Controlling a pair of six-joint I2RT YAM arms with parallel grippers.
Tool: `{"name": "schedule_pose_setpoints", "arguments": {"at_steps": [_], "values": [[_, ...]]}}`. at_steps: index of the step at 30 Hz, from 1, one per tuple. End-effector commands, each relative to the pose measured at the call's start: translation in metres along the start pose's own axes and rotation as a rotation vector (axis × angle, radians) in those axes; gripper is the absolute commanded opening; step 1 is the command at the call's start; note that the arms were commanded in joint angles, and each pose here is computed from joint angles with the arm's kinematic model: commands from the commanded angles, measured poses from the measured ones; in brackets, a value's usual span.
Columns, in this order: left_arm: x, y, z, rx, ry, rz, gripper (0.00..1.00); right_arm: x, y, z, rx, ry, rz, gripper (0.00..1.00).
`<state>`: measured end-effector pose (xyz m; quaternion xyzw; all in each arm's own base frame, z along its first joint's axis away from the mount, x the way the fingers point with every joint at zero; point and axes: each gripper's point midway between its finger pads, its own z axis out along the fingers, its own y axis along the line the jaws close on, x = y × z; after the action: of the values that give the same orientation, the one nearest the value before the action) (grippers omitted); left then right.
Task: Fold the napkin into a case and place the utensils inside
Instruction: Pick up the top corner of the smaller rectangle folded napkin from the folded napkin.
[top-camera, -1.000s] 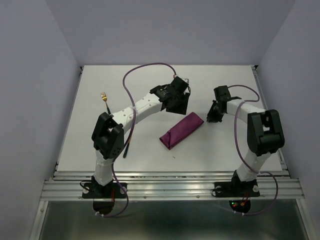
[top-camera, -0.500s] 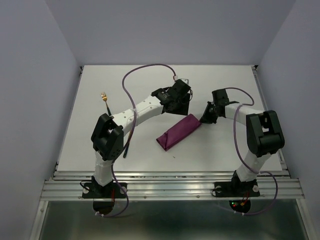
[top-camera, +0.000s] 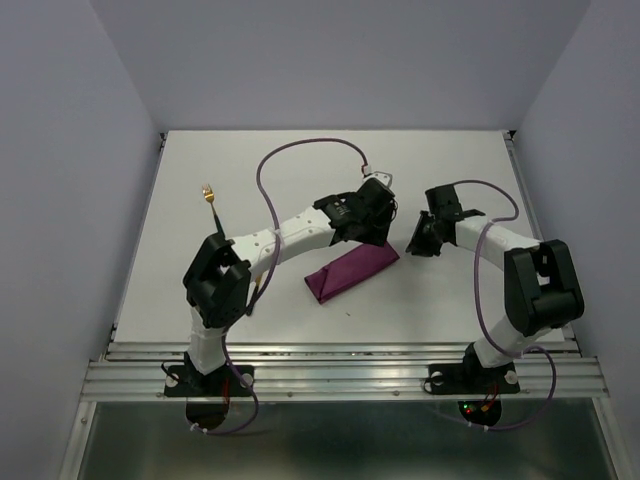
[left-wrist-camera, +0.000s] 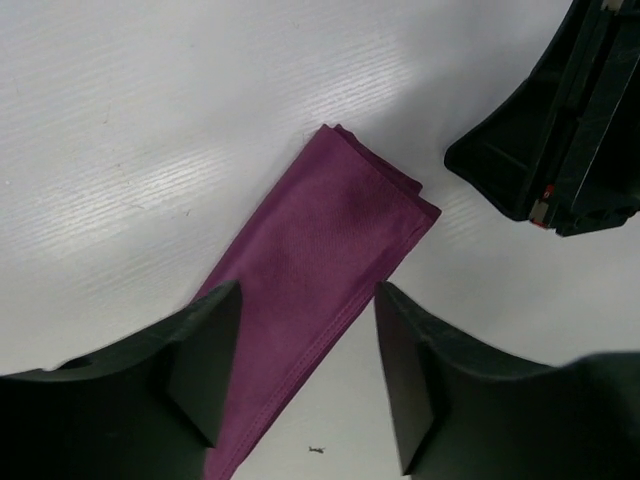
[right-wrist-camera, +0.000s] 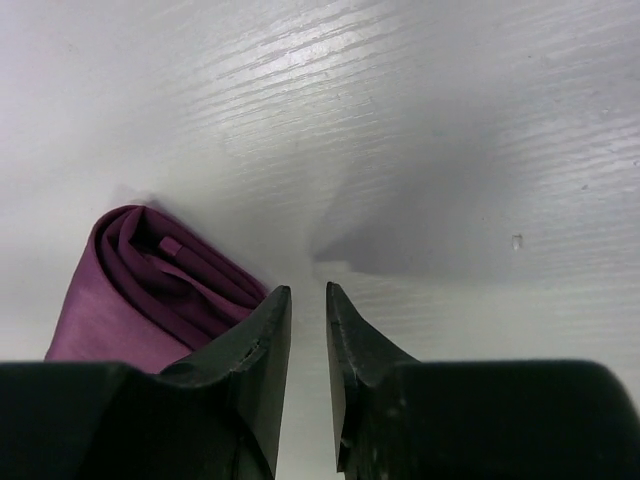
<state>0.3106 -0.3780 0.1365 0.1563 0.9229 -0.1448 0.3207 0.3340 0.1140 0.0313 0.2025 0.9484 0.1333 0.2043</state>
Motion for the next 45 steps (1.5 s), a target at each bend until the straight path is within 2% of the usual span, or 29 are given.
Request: {"name": "schedule_pose_setpoints", "arguments": {"at_steps": [1,6,8,12,18,21,22,25,27,34,39,45], "values": [[-0.026,-0.018,-0.023,0.004,-0.112,0.068,0.72,-0.024,-0.021,-0.019,0.097,-0.106,0.027,0.27],[-0.021,-0.042,-0.019,0.063,-0.112,0.152,0.72,-0.023,-0.051,-0.015,0.139,-0.088,0.100,0.27],[-0.015,-0.049,-0.014,0.067,-0.103,0.204,0.75,-0.020,-0.056,-0.016,0.145,-0.085,0.109,0.28],[-0.009,-0.067,-0.006,0.126,-0.089,0.260,0.98,-0.017,-0.076,-0.016,0.162,-0.072,0.162,0.28],[0.009,-0.079,0.017,0.073,-0.050,0.366,0.98,-0.010,-0.093,-0.016,0.181,-0.062,0.202,0.28],[0.016,-0.080,0.029,0.013,-0.049,0.411,0.87,-0.009,-0.096,-0.017,0.185,-0.061,0.211,0.28],[0.018,-0.080,0.031,-0.003,-0.051,0.425,0.80,-0.008,-0.096,-0.017,0.182,-0.057,0.208,0.29],[0.021,-0.083,0.039,-0.029,-0.062,0.450,0.66,-0.009,-0.098,-0.018,0.182,-0.058,0.215,0.28],[0.021,-0.085,0.042,-0.025,-0.064,0.454,0.61,-0.009,-0.097,-0.018,0.180,-0.058,0.215,0.28],[0.028,-0.084,0.054,-0.035,-0.044,0.489,0.55,-0.009,-0.097,-0.018,0.180,-0.058,0.213,0.28],[0.032,-0.079,0.061,-0.064,-0.040,0.499,0.54,-0.009,-0.098,-0.017,0.183,-0.056,0.212,0.28],[0.036,-0.076,0.067,-0.084,-0.036,0.515,0.48,-0.008,-0.099,-0.017,0.183,-0.056,0.209,0.28]]}}
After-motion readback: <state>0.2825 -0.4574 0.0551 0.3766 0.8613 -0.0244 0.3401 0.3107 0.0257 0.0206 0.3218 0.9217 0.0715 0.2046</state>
